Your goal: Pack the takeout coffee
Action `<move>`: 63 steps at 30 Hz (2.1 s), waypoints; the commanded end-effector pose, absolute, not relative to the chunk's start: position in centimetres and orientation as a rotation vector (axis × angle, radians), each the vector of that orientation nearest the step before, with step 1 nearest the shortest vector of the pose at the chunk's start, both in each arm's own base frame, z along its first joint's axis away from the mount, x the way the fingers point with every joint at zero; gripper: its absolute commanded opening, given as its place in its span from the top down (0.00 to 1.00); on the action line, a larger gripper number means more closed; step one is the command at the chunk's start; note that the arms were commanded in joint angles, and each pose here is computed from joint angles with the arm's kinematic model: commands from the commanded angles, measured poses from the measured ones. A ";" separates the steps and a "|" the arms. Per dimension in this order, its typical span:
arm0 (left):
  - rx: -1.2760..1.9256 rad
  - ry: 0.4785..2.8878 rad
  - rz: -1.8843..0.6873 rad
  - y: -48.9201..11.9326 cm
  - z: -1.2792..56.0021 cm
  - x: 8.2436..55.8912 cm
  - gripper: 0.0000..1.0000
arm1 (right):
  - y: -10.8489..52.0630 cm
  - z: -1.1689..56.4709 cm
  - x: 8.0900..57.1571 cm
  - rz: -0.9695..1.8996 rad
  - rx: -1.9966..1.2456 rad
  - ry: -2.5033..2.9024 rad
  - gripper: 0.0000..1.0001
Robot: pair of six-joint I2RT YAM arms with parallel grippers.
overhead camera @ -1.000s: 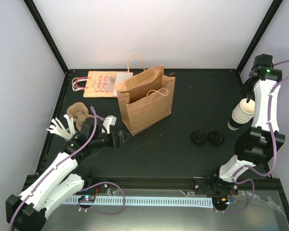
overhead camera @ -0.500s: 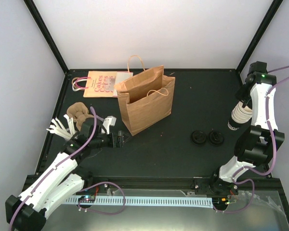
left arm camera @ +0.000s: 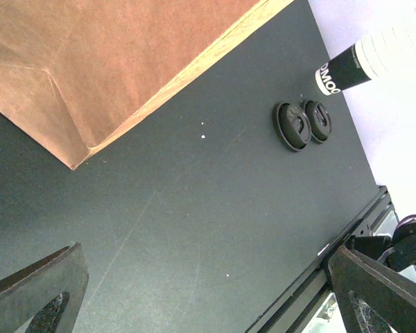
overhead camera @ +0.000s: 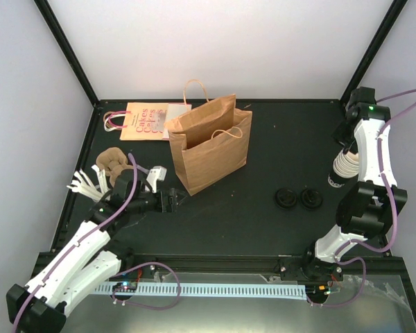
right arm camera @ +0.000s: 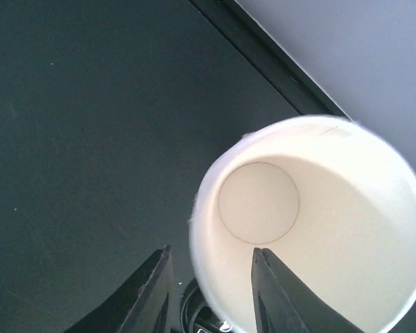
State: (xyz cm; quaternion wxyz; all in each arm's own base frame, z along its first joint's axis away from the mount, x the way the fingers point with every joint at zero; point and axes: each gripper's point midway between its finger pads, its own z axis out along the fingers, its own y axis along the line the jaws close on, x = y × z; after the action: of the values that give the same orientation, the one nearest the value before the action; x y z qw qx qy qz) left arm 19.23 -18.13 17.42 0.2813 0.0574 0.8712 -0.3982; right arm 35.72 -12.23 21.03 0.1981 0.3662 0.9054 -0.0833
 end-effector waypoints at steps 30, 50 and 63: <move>0.195 2.314 -1.038 -18.1 18.9 19.4 0.01 | -12.6 20.1 35.8 -0.270 1.008 2.540 0.87; 0.200 2.294 -1.031 -17.9 19.6 19.3 0.01 | -12.0 25.2 35.2 -0.435 0.950 2.489 0.99; 0.202 2.290 -1.056 -18.2 19.5 19.2 0.01 | -11.3 23.3 34.8 -0.789 0.842 2.561 0.99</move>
State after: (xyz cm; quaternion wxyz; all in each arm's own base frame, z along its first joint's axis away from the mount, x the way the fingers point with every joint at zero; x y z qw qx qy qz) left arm 19.06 -17.91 18.03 0.2872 0.0689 0.8724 -0.3895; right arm 35.20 -10.73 22.82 0.1660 0.2987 0.9082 -0.2415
